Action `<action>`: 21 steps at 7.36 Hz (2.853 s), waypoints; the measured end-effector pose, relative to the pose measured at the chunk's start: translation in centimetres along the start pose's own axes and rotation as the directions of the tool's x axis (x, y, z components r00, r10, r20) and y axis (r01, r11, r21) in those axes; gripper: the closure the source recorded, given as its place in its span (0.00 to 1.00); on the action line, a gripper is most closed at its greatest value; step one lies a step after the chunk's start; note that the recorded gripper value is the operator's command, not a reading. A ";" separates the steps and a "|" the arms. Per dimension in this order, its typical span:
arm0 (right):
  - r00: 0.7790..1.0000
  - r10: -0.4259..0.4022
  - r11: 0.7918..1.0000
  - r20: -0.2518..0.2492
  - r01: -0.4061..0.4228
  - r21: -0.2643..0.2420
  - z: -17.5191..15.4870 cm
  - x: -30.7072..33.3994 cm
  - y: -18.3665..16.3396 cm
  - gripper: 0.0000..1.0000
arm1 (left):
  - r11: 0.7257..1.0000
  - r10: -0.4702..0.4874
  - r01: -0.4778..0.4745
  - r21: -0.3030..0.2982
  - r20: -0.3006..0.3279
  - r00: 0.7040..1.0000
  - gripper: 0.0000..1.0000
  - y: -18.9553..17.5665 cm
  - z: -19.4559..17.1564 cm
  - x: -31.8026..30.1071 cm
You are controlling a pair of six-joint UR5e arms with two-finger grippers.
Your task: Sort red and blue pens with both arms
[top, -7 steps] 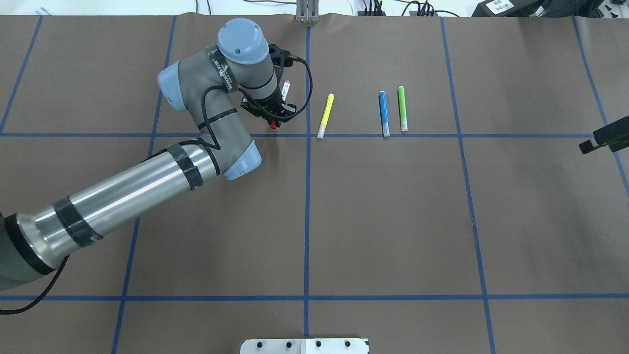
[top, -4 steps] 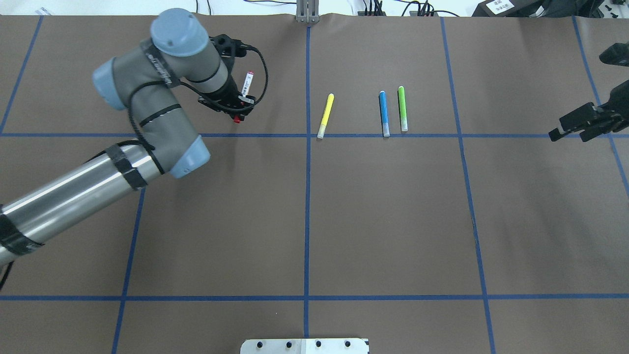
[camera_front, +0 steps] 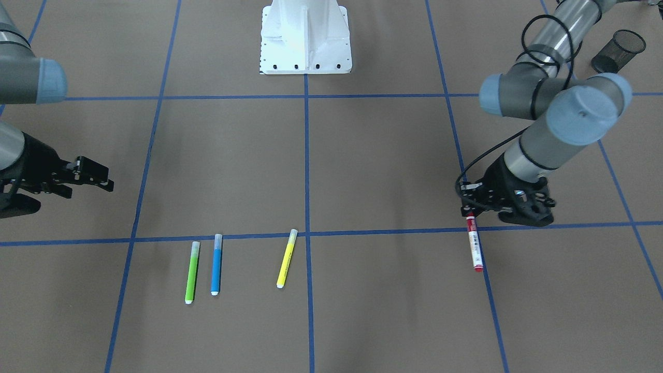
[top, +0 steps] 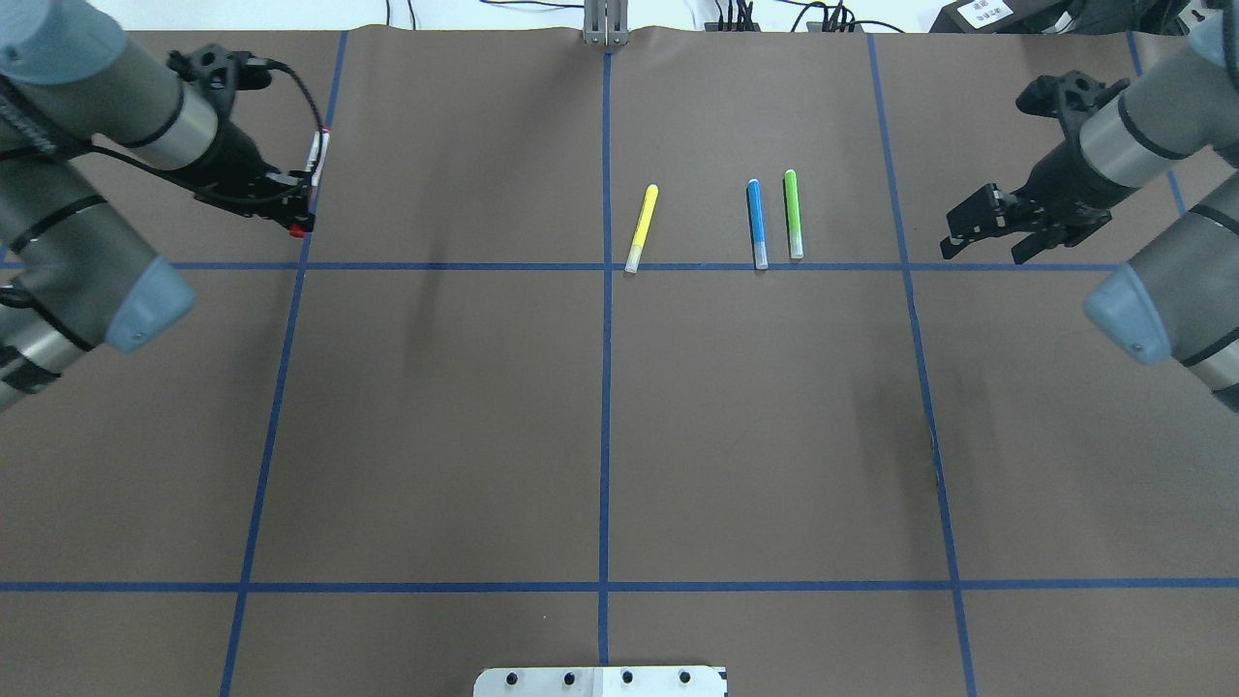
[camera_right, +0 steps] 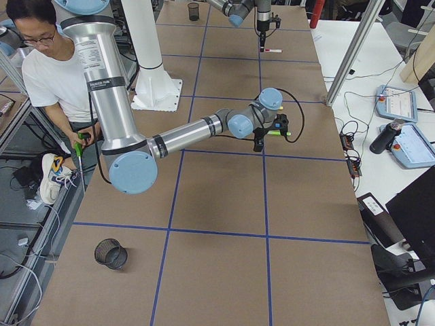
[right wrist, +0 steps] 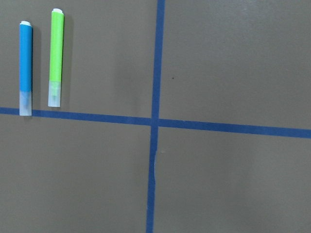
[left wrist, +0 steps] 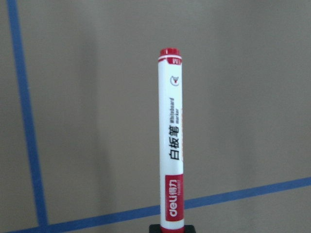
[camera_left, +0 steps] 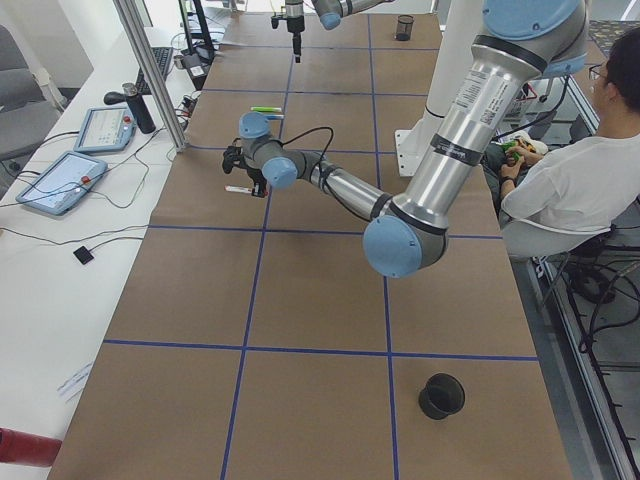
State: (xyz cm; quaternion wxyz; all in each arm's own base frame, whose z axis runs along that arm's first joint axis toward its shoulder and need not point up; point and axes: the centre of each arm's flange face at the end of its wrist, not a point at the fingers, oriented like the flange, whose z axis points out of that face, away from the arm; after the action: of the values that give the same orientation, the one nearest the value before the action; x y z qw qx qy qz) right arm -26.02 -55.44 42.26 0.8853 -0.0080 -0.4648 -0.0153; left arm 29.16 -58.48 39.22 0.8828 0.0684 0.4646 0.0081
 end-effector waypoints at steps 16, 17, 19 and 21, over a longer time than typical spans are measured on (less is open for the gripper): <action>0.982 0.153 0.980 -0.113 -0.135 0.149 15.1 -18.9 -4.8 0.43 | 0.999 -0.051 0.049 0.023 0.051 0.997 1.00 15.3 -13.6 -29.6; 0.982 0.152 0.980 -0.115 -0.135 0.148 15.2 -19.0 -4.9 0.44 | 0.999 -0.043 0.042 0.019 0.054 0.998 1.00 16.8 -13.9 -30.2; 0.982 0.150 0.980 -0.118 -0.132 0.150 15.3 -19.1 -5.0 0.74 | 0.999 -0.038 0.037 0.013 0.057 0.998 1.00 19.9 -14.9 -30.9; 0.982 0.145 0.981 -0.118 -0.127 0.150 15.4 -19.3 -5.0 0.99 | 0.999 -0.047 0.047 0.000 0.065 0.997 1.00 22.7 -15.4 -32.0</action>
State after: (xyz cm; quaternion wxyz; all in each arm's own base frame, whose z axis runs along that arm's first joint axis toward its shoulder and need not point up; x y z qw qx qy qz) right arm -49.76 -59.60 35.11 0.9106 0.0241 -0.4051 0.0780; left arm -0.53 -36.74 59.73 0.8974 0.0572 0.4373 -0.0146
